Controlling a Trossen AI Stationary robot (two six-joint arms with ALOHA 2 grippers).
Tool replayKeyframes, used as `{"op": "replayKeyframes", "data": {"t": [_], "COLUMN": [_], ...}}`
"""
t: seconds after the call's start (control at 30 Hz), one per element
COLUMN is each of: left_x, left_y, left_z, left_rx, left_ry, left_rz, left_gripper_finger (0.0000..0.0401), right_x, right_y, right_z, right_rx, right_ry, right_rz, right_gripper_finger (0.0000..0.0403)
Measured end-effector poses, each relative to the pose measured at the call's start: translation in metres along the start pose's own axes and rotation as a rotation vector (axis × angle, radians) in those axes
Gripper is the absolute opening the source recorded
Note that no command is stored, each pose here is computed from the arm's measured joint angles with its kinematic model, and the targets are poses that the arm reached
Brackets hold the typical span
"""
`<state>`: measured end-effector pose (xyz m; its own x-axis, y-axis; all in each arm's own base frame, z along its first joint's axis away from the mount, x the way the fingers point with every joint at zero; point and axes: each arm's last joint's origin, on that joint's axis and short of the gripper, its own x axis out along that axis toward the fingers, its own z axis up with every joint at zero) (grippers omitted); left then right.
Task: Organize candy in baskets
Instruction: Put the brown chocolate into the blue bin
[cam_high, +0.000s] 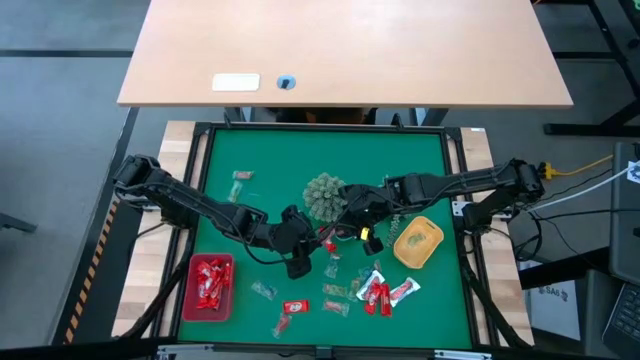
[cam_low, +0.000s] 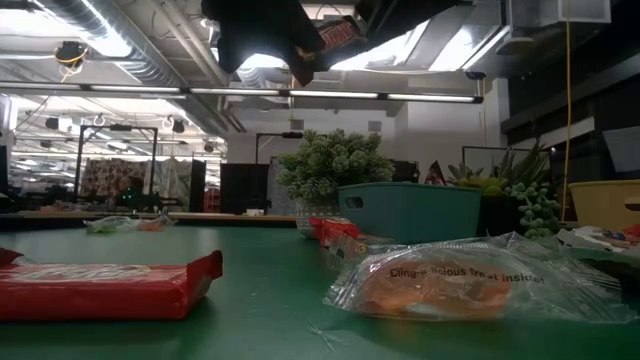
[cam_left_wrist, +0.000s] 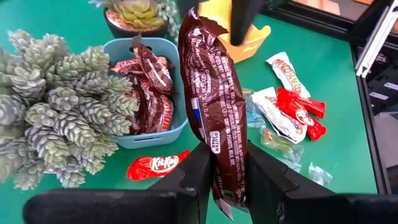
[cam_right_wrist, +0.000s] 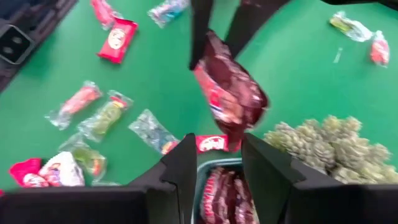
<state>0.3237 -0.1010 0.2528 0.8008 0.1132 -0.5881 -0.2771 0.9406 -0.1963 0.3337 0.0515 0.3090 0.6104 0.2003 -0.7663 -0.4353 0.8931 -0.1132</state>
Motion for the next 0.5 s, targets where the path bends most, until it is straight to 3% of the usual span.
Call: {"op": "replayKeyframes", "data": {"t": [0.5], "left_x": [-0.0001], "left_y": [-0.0002], "left_z": [0.0002], "left_rx": [0.000], "left_ry": [-0.005], "left_rz": [0.003], "left_gripper_finger": [0.0076], "right_x": [-0.0001], "right_y": [-0.0005], "right_z": [0.0029], "right_rx": [-0.003], "right_ry": [-0.032], "right_rz": [0.003], "right_gripper_finger": [0.0111]}}
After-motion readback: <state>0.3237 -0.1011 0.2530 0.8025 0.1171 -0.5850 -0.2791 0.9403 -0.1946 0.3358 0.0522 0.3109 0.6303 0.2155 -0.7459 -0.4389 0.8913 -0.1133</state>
